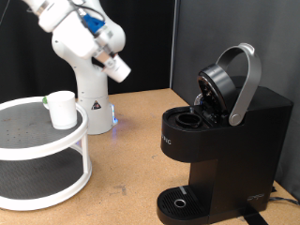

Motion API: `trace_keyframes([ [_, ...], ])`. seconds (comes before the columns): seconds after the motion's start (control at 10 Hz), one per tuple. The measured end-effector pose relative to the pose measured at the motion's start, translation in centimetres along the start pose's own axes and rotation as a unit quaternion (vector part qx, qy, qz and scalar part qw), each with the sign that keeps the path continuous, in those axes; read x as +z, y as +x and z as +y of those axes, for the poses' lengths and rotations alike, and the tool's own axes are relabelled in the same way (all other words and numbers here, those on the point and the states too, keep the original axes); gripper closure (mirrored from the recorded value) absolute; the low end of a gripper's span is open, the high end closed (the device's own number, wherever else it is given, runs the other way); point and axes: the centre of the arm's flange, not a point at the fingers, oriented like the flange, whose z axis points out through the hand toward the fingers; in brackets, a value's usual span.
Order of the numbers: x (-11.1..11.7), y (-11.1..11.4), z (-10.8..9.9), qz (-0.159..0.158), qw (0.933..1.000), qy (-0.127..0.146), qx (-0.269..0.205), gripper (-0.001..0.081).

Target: Make a cup of coffee with the keurig machine

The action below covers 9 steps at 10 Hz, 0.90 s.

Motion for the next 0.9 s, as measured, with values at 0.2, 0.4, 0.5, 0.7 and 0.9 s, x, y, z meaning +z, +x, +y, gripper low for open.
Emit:
trace_keyframes([
  [0.2,1.0,2.4,-1.4,-0.022,0.9994,0.021,0.019,0.0378],
  [0.4,1.9,4.8,-2.7,-0.04,0.9987,0.027,0.018,0.0378],
  [0.5,2.3,6.0,-3.2,-0.045,0.9985,0.026,0.015,0.0378],
  [0.7,3.0,8.4,-4.1,-0.049,0.9986,0.02,0.004,0.0378],
  [0.9,3.7,10.7,-4.8,-0.051,0.9987,0.009,-0.005,0.0378],
])
